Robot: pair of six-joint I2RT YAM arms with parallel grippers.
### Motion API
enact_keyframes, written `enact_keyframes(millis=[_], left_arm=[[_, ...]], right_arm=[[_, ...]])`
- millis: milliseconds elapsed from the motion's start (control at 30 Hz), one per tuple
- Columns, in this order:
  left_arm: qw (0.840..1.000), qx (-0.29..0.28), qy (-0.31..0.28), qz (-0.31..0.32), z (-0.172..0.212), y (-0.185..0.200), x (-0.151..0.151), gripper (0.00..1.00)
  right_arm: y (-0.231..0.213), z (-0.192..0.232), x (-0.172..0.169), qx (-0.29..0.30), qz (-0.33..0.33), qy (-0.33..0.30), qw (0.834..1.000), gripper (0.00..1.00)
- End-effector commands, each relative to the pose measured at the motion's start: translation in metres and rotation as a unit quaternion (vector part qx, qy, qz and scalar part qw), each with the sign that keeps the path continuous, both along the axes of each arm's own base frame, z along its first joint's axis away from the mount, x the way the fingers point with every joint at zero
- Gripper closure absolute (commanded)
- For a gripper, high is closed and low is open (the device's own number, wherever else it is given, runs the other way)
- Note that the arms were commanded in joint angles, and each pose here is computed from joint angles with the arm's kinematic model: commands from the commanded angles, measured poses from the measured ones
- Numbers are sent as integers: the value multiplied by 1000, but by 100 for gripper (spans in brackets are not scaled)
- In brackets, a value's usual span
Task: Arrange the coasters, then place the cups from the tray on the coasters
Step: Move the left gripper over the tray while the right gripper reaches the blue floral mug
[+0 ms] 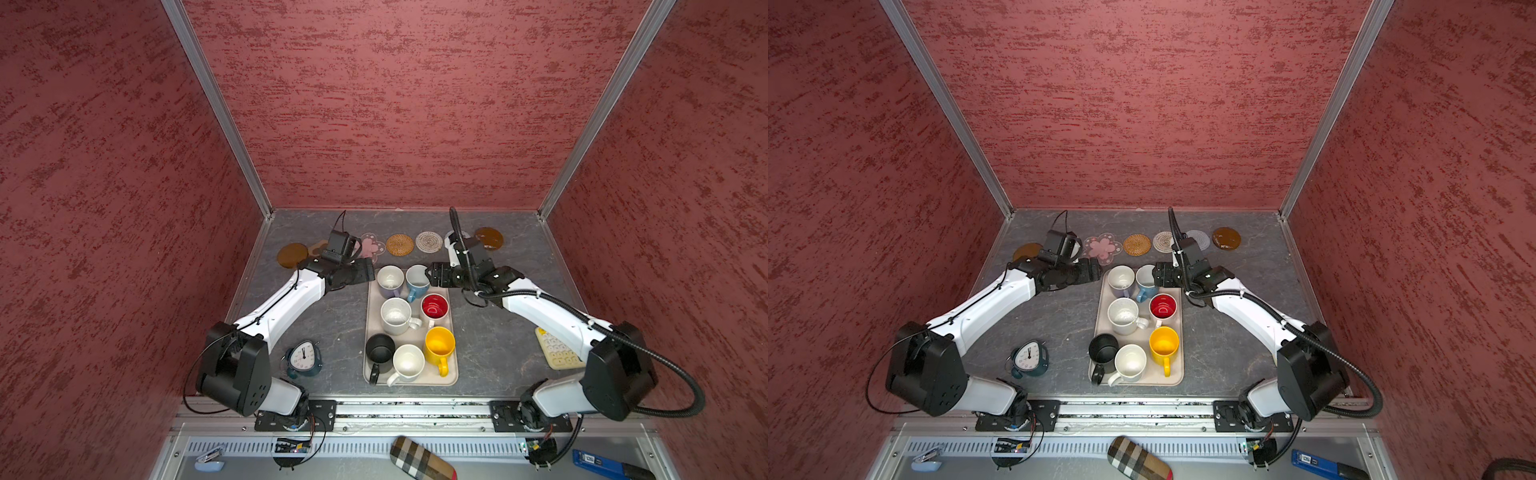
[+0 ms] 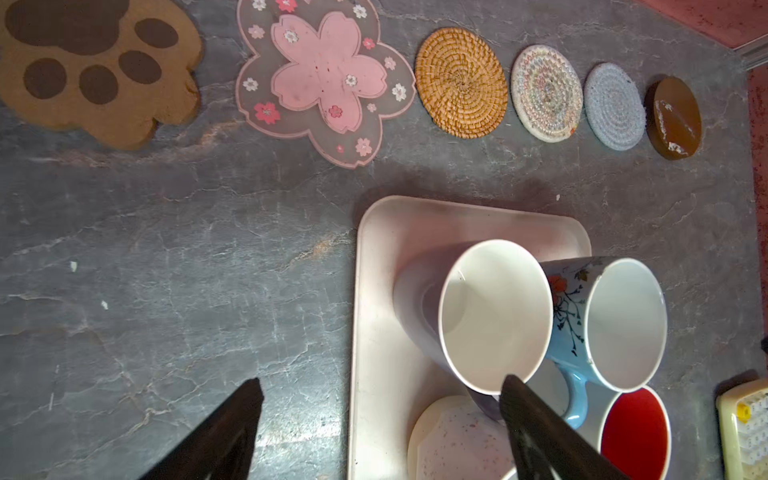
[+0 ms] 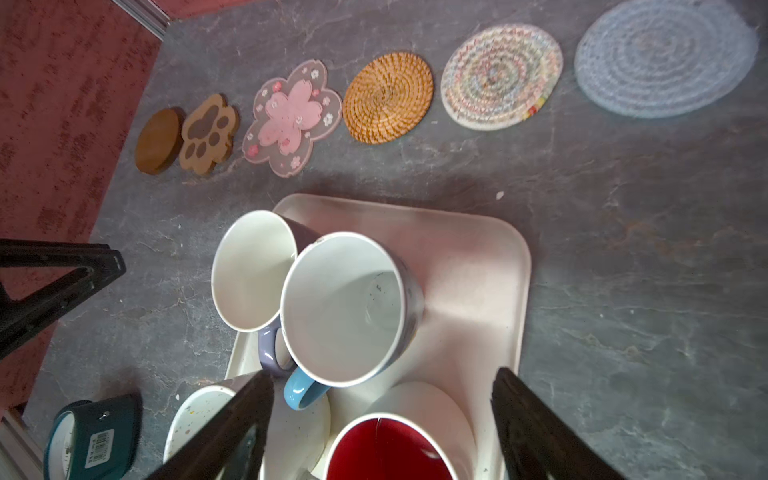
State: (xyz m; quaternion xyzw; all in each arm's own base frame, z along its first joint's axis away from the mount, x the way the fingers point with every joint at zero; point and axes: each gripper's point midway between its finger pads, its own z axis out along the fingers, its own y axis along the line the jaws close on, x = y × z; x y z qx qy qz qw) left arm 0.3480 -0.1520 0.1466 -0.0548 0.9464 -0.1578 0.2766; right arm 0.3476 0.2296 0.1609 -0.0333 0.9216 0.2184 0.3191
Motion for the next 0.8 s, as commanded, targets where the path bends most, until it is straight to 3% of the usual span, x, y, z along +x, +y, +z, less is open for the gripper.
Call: enact_keyframes(millis=[0, 100, 300, 767], left_arm=[[998, -18, -54, 15, 13, -5, 6, 5], [998, -28, -62, 16, 6, -8, 2, 0], [996, -30, -77, 24, -4, -12, 5, 0], [995, -36, -91, 23, -13, -13, 5, 0]], right_arm=[[7, -15, 0, -23, -12, 8, 1000, 17], [16, -19, -7, -31, 2, 10, 999, 17], [21, -27, -18, -39, 4, 23, 999, 12], [40, -53, -7, -56, 0, 50, 997, 9]])
